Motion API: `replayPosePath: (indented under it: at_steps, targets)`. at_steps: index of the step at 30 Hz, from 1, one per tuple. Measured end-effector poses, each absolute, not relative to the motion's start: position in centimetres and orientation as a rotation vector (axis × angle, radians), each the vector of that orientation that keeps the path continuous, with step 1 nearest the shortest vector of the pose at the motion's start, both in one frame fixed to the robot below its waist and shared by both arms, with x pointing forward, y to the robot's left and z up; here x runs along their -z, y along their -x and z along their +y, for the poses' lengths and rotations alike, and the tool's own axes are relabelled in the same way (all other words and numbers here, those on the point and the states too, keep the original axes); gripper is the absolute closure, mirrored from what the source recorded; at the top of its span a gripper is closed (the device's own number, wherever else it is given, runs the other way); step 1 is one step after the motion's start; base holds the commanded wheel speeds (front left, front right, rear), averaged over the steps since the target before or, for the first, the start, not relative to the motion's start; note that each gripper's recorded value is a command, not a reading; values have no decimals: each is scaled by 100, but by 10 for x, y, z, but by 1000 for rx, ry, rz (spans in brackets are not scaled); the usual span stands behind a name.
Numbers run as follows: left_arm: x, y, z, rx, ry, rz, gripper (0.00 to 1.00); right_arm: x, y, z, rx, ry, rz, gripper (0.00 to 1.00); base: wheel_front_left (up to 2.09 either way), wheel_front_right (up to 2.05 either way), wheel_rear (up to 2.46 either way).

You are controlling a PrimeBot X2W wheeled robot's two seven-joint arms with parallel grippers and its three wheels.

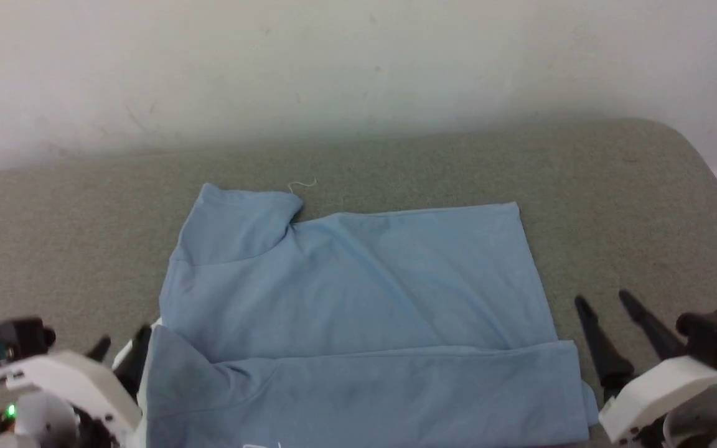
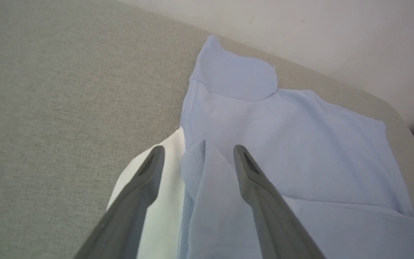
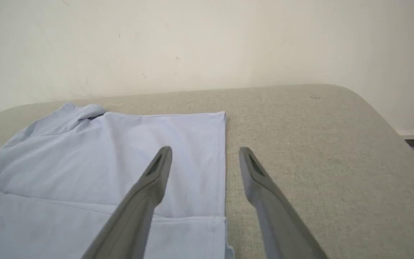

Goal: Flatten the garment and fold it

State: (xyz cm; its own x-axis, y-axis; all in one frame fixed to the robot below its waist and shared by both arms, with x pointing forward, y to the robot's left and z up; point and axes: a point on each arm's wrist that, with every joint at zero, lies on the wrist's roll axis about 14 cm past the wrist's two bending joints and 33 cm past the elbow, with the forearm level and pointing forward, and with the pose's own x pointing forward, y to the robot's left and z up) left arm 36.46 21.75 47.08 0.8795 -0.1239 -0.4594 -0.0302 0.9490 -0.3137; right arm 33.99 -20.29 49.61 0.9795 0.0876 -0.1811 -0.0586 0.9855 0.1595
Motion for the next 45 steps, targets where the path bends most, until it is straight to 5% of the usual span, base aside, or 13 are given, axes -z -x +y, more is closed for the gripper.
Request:
replayPosePath:
  at_steps: [14, 23, 37, 38, 39, 40, 45]
  targets:
    - [-539, -541, 203, 83, 208, 189, 0, -547, -405, -211, -27, -119, -36, 0, 0, 0, 0]
    - [-466, -605, 187, 177, 123, 521, 0, -503, -423, -212, -3, -139, 65, 0, 0, 0, 0]
    - [-367, -592, 167, 293, -11, 1087, 0, -460, -411, -237, 94, -151, 184, 0, 0, 0, 0]
    - [-365, -591, 165, 300, -24, 1099, 24, -458, -411, -238, 97, -156, 189, 0, 0, 0, 0]
    - [-363, -591, 165, 304, -42, 1107, 68, -456, -411, -238, 98, -165, 193, 0, 0, 0, 0]
    - [-363, -592, 164, 308, -48, 1110, 100, -455, -412, -238, 98, -168, 197, 0, 0, 0, 0]
    - [-361, -592, 160, 309, -27, 1108, 100, -455, -423, -239, 80, -170, 199, 0, 0, 0, 0]
